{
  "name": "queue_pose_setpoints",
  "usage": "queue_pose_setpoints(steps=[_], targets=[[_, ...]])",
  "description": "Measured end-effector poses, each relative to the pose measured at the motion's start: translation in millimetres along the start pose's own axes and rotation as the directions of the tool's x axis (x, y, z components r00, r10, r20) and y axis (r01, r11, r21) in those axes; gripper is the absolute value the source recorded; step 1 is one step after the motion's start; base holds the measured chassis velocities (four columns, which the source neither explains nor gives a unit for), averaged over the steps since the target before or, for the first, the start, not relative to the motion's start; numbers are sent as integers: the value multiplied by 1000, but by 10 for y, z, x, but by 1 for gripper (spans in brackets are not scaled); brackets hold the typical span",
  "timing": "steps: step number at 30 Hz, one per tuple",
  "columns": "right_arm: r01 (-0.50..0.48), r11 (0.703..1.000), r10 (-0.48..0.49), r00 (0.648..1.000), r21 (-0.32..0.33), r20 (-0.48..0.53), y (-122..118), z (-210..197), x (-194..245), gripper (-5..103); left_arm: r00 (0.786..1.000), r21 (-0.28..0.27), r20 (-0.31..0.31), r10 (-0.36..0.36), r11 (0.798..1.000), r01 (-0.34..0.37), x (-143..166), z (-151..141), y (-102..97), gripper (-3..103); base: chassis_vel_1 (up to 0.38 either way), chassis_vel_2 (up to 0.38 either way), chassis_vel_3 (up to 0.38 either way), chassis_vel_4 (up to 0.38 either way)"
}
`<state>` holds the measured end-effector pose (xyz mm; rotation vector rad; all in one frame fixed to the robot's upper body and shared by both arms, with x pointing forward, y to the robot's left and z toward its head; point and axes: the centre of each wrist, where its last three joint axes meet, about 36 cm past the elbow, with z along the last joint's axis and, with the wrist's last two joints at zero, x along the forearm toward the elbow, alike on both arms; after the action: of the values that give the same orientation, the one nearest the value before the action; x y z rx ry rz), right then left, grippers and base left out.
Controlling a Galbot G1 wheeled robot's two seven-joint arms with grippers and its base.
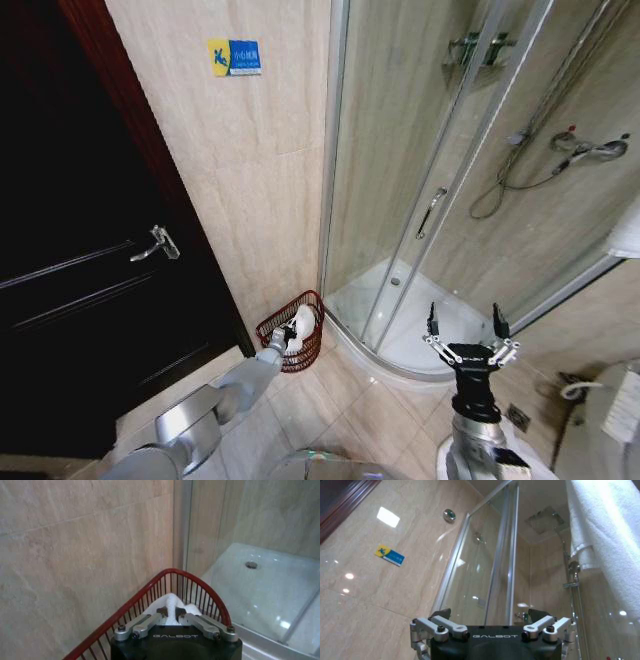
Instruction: Discard the used towel into the hamper.
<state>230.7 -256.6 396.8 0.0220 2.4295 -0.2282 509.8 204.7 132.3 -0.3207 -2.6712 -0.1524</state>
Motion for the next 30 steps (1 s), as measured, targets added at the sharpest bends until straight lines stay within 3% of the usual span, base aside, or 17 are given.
queue_pose_setpoints(steps=[5,9,17,20,30], targets=[[14,1000,-14,1000,-7,4,17,4,-11,100,996,30,93,-14,999,12,-106,-189,-10,7,0,0,0,0],[14,1000,-14,1000,-10,5,18,3,-13,100,993,33,118,-16,999,13,-138,-262,-4,7,0,0,0,0],[14,1000,-14,1000,-9,2,3,-7,-2,100,994,18,111,-16,1000,14,-128,-242,-7,7,0,0,0,0],[19,1000,-19,1000,-10,3,5,-10,-4,100,998,-81,59,-14,997,19,-50,-70,35,7,0,0,0,0],[27,1000,-27,1000,-11,-1,5,-4,9,100,999,-90,42,-1,996,5,-1,39,-69,7,0,0,0,0]])
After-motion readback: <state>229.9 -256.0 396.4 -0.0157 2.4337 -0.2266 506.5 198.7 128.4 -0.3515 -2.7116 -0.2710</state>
